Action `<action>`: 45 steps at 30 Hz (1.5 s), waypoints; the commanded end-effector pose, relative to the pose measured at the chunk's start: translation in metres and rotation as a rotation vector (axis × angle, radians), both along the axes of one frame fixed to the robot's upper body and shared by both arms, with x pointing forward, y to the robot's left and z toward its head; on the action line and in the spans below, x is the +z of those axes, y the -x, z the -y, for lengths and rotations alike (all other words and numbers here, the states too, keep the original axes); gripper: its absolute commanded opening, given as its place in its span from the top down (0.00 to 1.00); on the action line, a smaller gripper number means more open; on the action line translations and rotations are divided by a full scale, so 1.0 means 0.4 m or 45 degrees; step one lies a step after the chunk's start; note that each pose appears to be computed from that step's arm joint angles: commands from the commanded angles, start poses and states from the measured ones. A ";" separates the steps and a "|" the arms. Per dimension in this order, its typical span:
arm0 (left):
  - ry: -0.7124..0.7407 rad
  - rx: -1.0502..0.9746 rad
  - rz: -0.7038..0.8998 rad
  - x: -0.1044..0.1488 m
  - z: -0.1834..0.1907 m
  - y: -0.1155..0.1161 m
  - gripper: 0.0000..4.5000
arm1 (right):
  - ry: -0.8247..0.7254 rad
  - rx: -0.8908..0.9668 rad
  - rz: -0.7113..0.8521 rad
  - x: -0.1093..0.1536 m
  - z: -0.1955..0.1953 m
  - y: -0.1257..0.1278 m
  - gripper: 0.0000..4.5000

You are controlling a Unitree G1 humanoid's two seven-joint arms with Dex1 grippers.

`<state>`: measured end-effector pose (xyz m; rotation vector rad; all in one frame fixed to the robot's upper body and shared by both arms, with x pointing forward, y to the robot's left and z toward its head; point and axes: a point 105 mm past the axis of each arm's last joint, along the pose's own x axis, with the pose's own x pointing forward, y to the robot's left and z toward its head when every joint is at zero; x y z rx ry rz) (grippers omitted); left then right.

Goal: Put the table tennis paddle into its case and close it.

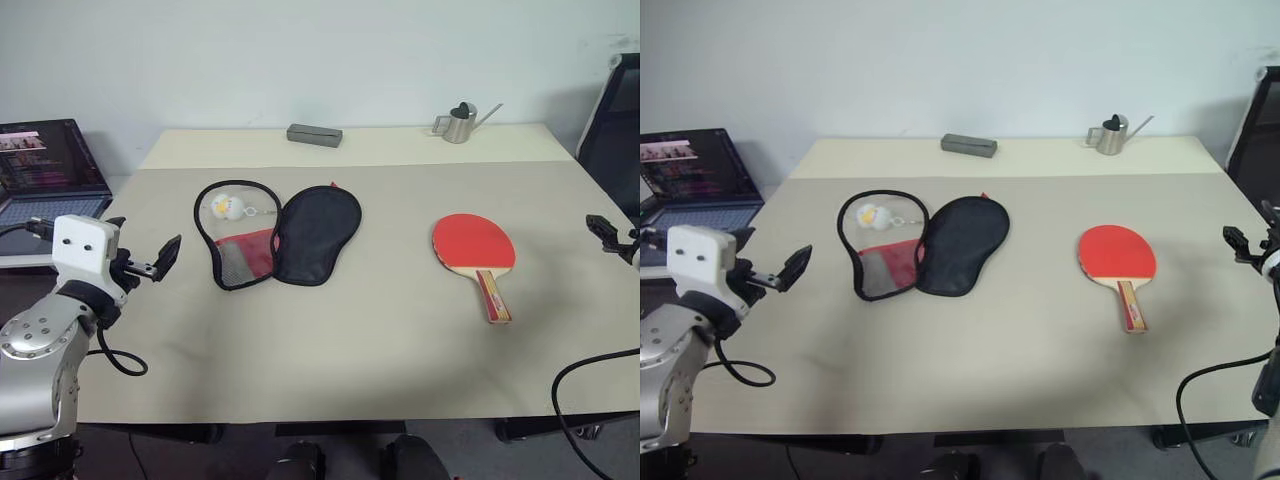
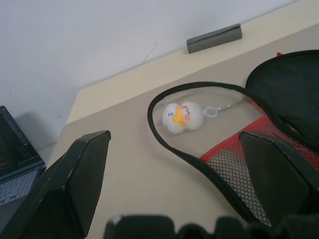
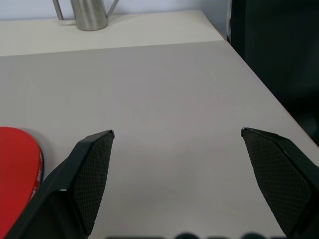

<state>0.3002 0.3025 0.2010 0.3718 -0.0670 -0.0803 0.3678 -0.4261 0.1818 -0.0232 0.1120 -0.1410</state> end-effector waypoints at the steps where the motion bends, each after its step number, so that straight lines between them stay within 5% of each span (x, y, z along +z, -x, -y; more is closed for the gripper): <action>1: -0.045 0.009 0.050 0.027 -0.007 -0.003 0.00 | 0.042 -0.003 0.043 0.040 0.014 0.007 0.00; 20: 0.032 -0.019 0.106 0.044 -0.092 -0.021 0.00 | -0.012 0.459 0.140 0.064 -0.150 -0.055 0.00; 45: 0.098 -0.372 -0.055 0.061 -0.041 -0.018 0.00 | 0.074 1.038 0.013 0.089 -0.297 0.010 0.00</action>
